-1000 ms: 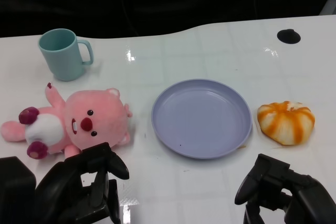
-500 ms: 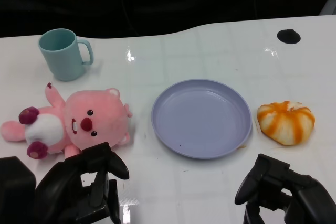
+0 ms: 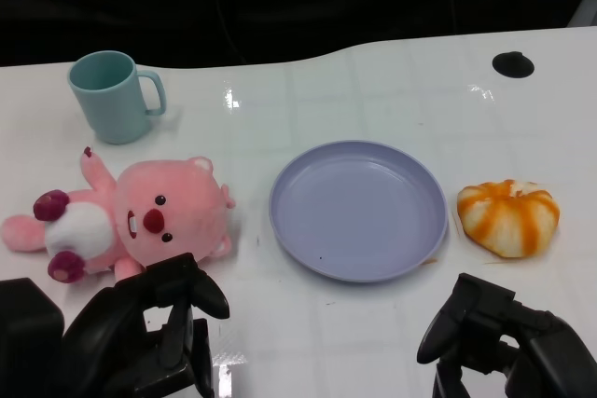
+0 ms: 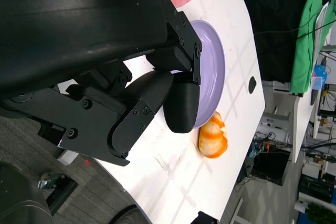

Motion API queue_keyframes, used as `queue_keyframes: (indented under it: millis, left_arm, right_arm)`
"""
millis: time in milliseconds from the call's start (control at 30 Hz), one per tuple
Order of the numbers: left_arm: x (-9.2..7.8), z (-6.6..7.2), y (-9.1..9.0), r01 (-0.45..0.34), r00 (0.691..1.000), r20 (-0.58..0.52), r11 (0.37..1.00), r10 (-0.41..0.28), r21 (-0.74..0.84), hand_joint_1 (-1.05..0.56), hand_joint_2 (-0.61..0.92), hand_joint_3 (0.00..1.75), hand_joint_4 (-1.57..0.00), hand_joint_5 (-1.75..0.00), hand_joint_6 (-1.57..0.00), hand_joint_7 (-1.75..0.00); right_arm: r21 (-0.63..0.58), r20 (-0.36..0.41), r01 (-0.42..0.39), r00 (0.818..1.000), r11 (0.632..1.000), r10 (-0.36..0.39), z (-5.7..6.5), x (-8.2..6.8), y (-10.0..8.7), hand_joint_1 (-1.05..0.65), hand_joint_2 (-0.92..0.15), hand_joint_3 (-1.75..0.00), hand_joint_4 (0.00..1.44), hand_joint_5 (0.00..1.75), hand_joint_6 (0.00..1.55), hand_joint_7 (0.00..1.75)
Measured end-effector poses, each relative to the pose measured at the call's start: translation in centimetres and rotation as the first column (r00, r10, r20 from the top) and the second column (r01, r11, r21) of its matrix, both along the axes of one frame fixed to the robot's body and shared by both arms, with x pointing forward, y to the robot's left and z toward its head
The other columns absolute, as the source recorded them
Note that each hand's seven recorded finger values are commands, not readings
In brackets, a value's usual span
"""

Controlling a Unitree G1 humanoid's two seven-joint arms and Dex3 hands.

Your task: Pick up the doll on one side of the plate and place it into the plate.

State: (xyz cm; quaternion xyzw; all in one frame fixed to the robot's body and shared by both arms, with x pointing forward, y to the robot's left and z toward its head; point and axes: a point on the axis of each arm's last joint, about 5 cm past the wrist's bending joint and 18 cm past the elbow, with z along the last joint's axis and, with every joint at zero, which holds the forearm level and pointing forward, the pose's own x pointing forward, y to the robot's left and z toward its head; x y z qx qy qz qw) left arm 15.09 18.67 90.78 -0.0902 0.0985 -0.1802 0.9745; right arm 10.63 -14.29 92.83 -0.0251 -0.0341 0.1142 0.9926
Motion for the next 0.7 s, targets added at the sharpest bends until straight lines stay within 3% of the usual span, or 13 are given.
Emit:
queue_keyframes:
  millis: [200,233,300,400,500,700]
  left_arm:
    - [0.01,0.07,0.07,-0.005,1.0,0.014,1.0,0.005,0.001,-0.09,0.42,1.38,-0.87,-1.74,-0.79,-1.56]
    - [0.02,0.1,0.11,-0.007,1.0,0.018,1.0,0.007,0.0,-0.1,0.46,1.33,-0.83,-1.67,-0.79,-1.39]
    - [0.02,0.15,0.23,-0.015,1.0,0.026,1.0,0.015,0.0,-0.12,0.47,1.27,-0.78,-1.58,-0.78,-1.21]
    - [0.04,0.36,0.38,-0.029,0.997,0.07,1.0,0.029,-0.006,-0.18,0.44,1.23,-0.73,-1.5,-0.74,-1.07]
    - [0.06,0.5,0.41,-0.025,0.994,0.104,1.0,0.027,-0.019,-0.23,0.48,1.07,-0.7,-1.37,-0.72,-0.9]
    - [0.08,0.98,0.63,-0.043,0.976,0.21,0.998,0.051,-0.042,-0.35,0.83,0.42,-0.57,-1.13,-0.68,-0.5]
  right_arm:
    - [0.0,0.0,0.0,1.0,1.0,0.0,0.0,0.0,-0.01,0.12,-0.4,-1.39,0.68,1.75,0.6,1.53]
    - [0.0,0.0,0.0,1.0,1.0,0.0,0.0,0.0,-0.01,0.12,-0.4,-1.39,0.68,1.75,0.6,1.53]
    - [0.0,0.0,0.0,1.0,1.0,0.0,0.0,0.0,-0.01,0.12,-0.4,-1.39,0.68,1.75,0.6,1.53]
    - [0.0,0.0,0.0,1.0,1.0,0.0,-0.01,0.0,-0.02,0.12,-0.4,-1.39,0.68,1.75,0.6,1.53]
    - [0.0,0.0,0.001,1.0,1.0,-0.001,-0.01,0.0,-0.02,0.11,-0.4,-1.38,0.68,1.75,0.6,1.54]
    - [-0.001,0.0,0.001,1.0,1.0,-0.001,-0.01,0.01,-0.02,0.12,-0.41,-1.39,0.68,1.75,0.6,1.54]
